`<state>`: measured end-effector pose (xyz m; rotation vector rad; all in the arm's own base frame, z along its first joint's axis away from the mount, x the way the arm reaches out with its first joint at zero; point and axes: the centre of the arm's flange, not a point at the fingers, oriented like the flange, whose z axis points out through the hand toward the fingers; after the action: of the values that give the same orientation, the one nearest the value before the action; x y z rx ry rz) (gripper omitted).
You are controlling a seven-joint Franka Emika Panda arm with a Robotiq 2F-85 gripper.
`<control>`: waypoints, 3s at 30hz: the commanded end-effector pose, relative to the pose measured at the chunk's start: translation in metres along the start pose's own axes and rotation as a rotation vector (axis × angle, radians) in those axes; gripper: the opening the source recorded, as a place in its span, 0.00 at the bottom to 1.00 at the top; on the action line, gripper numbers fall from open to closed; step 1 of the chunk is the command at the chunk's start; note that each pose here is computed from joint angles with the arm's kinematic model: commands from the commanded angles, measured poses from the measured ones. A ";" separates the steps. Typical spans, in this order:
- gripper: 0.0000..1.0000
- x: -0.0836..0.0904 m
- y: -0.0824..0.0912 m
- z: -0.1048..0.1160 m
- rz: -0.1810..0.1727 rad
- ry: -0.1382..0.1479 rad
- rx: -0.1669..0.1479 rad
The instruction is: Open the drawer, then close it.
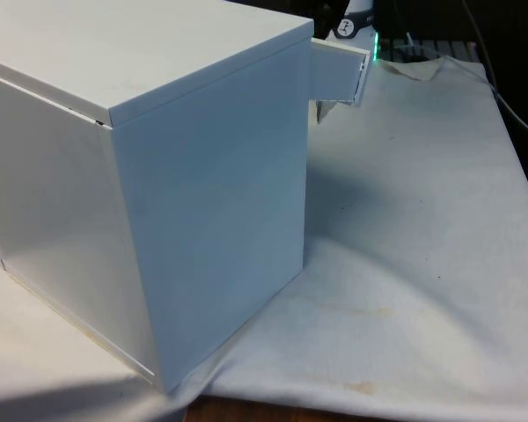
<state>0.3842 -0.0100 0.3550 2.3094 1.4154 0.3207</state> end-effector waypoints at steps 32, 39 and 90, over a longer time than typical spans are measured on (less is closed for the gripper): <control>0.00 0.004 0.016 -0.004 0.034 -0.049 -0.126; 0.00 0.006 0.024 -0.002 0.039 -0.059 -0.154; 0.00 0.015 0.045 -0.002 0.086 -0.167 -0.317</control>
<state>0.4212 -0.0116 0.3717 2.1119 1.1155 0.3329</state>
